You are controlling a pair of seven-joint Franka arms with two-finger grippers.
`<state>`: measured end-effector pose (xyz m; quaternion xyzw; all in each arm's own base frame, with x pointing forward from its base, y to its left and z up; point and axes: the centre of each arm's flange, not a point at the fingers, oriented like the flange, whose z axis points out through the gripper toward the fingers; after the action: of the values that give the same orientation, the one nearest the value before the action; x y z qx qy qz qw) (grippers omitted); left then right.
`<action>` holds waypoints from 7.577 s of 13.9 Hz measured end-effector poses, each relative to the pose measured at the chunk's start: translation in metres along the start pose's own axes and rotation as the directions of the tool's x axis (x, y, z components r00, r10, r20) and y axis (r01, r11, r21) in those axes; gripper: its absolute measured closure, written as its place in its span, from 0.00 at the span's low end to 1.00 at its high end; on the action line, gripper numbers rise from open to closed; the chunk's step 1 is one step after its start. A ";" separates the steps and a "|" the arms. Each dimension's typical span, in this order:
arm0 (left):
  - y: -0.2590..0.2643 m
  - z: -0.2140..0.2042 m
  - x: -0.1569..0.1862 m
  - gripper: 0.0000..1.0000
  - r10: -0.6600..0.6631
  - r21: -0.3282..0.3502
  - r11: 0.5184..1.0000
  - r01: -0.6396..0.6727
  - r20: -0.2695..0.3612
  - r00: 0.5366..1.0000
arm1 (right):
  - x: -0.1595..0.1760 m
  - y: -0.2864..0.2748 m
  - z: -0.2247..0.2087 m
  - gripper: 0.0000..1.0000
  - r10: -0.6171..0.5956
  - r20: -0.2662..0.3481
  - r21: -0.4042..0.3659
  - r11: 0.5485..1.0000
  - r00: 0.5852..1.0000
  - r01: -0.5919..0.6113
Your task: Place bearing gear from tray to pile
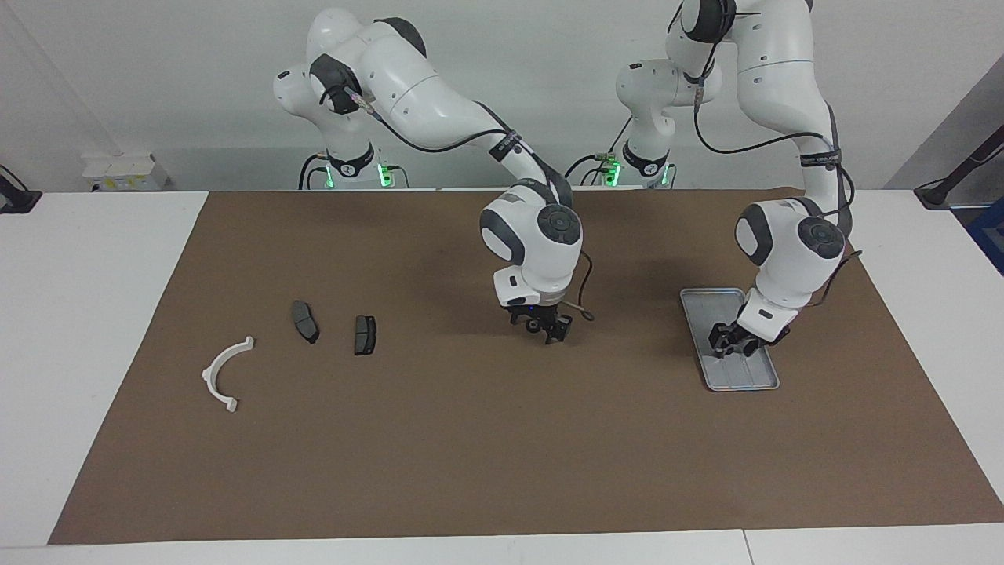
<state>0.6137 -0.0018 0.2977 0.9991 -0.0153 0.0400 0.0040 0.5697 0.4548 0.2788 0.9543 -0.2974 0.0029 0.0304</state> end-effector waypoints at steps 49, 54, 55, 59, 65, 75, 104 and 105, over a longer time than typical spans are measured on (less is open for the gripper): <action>0.403 -0.031 -0.137 0.76 -0.332 -0.001 0.943 0.332 -0.022 0.943 | 0.380 0.313 0.017 0.65 -0.715 -0.067 0.063 0.694 0.696 0.718; 0.410 -0.008 -0.143 0.76 -0.320 0.028 0.946 0.322 -0.041 0.946 | 0.379 0.313 0.015 0.45 -0.716 -0.061 0.061 0.692 0.695 0.719; 0.410 -0.006 -0.143 0.76 -0.321 0.028 0.946 0.323 -0.044 0.946 | 0.377 0.313 0.010 0.35 -0.719 -0.056 0.058 0.690 0.693 0.721; 0.409 -0.007 -0.140 0.76 -0.326 0.022 0.945 0.327 -0.051 0.944 | 0.366 0.309 -0.035 0.00 -0.729 -0.045 0.038 0.682 0.683 0.730; 0.392 -0.058 -0.106 0.14 -0.351 0.029 0.935 0.354 -0.077 0.933 | 0.343 0.297 -0.077 0.00 -0.737 -0.026 0.014 0.675 0.675 0.738; 0.090 -0.251 0.002 0.00 -0.286 0.066 0.953 0.296 -0.133 0.949 | 0.273 0.215 -0.118 0.00 -0.555 0.017 0.011 0.832 0.832 0.555; 0.039 -0.328 -0.040 0.00 0.010 -0.014 1.000 -0.009 0.084 0.996 | -0.031 0.037 -0.004 0.13 0.081 0.067 -0.023 0.997 0.994 -0.080; 0.040 -0.324 -0.040 0.00 0.012 -0.014 1.000 -0.010 0.098 0.995 | -0.031 0.037 -0.005 0.27 0.081 0.066 -0.023 0.997 0.994 -0.080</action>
<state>0.5463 -0.0371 0.6182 0.9997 -0.0212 -0.0091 0.0096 0.5231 0.4422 0.2849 0.9407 -0.3365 -0.0309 0.0298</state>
